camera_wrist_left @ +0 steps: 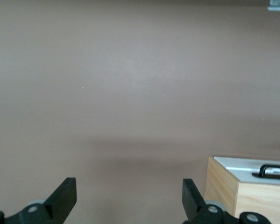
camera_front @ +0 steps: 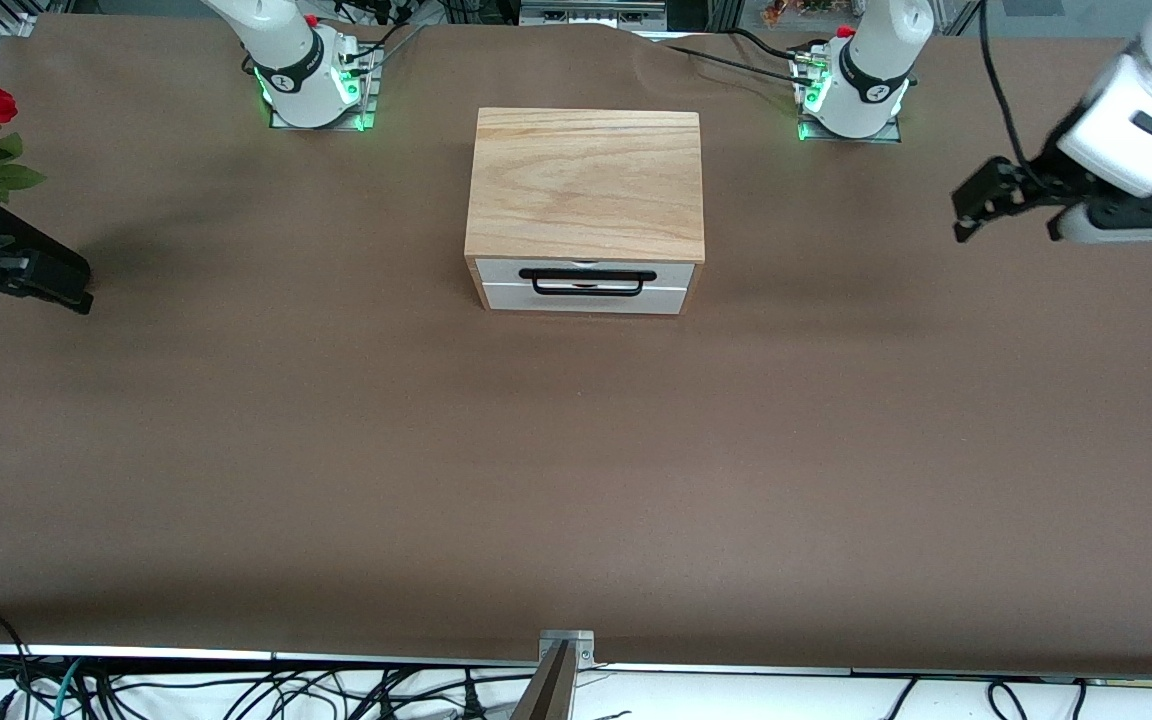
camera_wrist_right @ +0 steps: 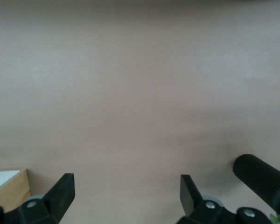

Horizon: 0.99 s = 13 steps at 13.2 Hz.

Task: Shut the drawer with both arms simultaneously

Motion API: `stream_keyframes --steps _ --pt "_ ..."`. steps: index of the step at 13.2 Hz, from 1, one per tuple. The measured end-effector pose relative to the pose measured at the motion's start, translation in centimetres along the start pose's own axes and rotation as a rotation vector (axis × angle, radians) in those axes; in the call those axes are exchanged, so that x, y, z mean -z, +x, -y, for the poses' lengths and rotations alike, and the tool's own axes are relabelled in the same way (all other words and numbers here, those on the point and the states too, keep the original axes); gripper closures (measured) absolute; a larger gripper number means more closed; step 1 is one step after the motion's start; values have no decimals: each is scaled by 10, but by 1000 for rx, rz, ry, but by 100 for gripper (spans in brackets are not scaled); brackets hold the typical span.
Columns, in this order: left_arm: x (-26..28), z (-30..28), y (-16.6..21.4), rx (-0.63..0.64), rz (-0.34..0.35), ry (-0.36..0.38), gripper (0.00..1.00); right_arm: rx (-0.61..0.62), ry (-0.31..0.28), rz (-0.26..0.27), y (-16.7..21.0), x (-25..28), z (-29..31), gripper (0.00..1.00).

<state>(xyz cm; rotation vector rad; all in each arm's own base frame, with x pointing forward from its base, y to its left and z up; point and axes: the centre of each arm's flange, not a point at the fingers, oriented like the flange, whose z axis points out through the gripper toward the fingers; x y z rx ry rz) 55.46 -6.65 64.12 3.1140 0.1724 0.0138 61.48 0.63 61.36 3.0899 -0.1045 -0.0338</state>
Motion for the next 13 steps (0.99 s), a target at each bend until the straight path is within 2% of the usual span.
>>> stream_keyframes --steps 2,6,13 --pt "-3 16 5 33 7 -20 0 -3 2 18 -9 -4 -4 0" --pt "-3 12 4 26 8 -22 0 -18 3 47 -21 -13 -15 0" --pt "-8 9 5 -5 5 16 0 7 4 46 -19 -18 -1 0"
